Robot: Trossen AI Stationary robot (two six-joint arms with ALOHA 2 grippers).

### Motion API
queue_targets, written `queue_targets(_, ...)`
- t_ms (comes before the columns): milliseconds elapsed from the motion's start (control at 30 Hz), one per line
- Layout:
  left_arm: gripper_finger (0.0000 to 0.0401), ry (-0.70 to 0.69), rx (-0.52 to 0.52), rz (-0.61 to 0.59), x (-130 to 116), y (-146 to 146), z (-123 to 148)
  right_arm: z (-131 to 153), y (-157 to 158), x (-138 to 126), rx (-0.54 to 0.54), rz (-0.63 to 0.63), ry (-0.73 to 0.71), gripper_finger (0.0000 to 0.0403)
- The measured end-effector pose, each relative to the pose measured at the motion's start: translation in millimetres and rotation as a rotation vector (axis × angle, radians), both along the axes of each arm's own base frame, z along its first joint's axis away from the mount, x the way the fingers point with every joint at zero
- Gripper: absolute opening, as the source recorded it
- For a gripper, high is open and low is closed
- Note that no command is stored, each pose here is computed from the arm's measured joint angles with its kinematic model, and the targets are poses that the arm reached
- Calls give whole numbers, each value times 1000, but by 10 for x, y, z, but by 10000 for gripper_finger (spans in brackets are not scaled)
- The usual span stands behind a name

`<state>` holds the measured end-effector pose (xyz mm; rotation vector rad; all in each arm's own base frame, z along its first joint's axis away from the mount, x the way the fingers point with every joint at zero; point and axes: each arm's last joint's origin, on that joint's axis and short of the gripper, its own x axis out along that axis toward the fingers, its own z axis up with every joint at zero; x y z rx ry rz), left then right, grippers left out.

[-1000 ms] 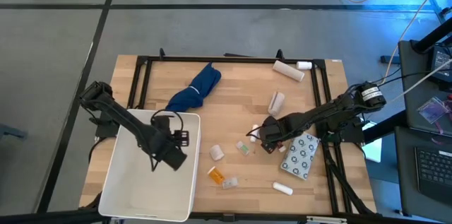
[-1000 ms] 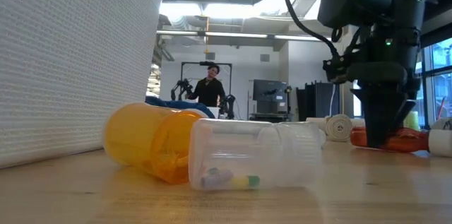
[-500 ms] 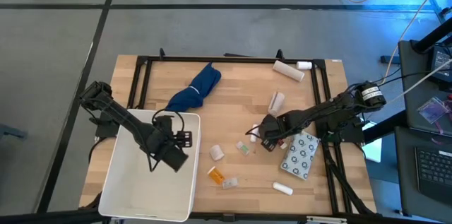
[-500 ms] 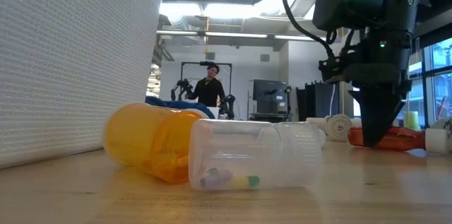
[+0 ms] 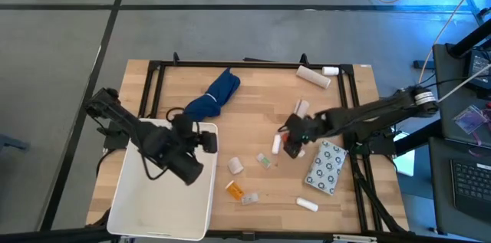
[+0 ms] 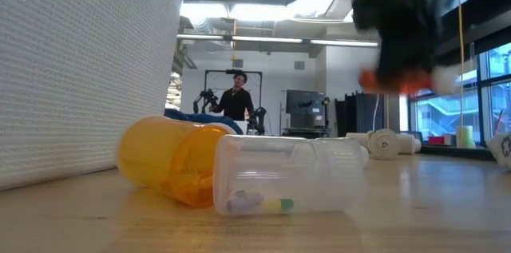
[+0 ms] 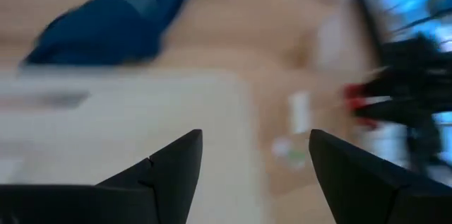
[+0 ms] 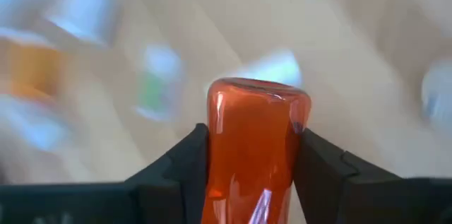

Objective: Pick & place medical supplies in basket/bin
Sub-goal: Put the red medicine bottle into the white bin

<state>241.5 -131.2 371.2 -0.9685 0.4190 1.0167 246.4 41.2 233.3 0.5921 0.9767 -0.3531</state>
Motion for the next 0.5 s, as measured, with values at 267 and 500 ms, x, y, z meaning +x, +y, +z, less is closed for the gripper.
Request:
queue_targets(267, 253, -131, 257, -233, 181, 48, 531, 1101, -145, 126, -192, 69, -564, 162)
queue_targets(500, 253, -109, 464, -491, 532, 146, 687, 1888, -103, 151, -310, 235, -1063, 162)
